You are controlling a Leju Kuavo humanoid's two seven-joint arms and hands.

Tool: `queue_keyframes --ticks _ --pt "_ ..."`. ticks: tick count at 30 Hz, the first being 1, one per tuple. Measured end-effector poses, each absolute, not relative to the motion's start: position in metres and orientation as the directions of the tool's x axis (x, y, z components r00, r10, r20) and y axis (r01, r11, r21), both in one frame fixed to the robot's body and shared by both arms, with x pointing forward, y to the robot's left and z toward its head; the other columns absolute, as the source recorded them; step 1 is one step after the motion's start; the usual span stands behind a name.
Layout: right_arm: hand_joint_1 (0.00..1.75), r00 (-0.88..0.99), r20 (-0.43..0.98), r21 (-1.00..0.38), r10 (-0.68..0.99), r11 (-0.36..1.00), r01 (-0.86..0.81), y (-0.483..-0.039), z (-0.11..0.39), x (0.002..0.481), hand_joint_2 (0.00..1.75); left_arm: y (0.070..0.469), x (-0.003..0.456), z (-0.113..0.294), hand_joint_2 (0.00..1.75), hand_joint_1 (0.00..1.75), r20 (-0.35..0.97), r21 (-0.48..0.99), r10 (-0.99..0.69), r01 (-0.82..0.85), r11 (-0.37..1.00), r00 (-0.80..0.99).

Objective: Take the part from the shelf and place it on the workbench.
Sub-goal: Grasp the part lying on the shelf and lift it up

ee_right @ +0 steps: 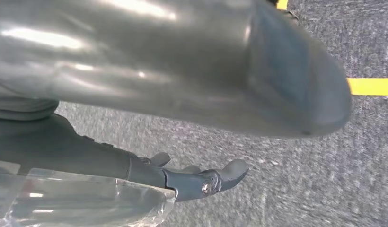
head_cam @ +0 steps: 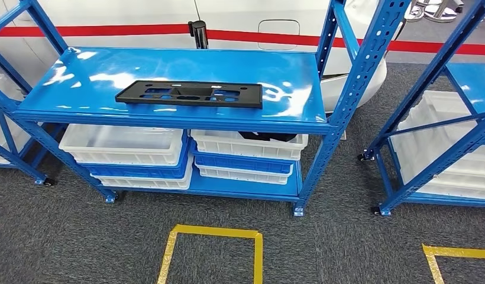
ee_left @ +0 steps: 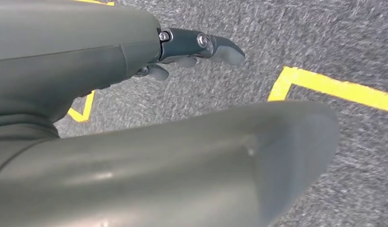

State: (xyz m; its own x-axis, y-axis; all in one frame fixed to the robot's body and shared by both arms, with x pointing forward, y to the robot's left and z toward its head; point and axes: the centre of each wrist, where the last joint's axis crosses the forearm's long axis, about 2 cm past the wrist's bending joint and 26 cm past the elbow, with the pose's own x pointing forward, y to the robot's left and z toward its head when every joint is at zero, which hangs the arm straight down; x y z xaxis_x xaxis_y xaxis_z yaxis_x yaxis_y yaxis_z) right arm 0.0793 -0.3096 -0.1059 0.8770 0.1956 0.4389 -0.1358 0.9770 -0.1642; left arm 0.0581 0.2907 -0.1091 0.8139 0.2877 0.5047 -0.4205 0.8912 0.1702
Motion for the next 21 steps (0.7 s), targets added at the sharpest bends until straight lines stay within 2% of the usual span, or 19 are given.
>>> queue_keyframes --ticks 21 --pt "0.0 0.887 0.417 -0.162 0.196 0.977 -0.139 -0.3116 -0.1058 0.0795 0.0 0.2913 0.0623 -0.1083 0.0 0.0 0.535 0.204 0.26 -0.421 0.884 0.804"
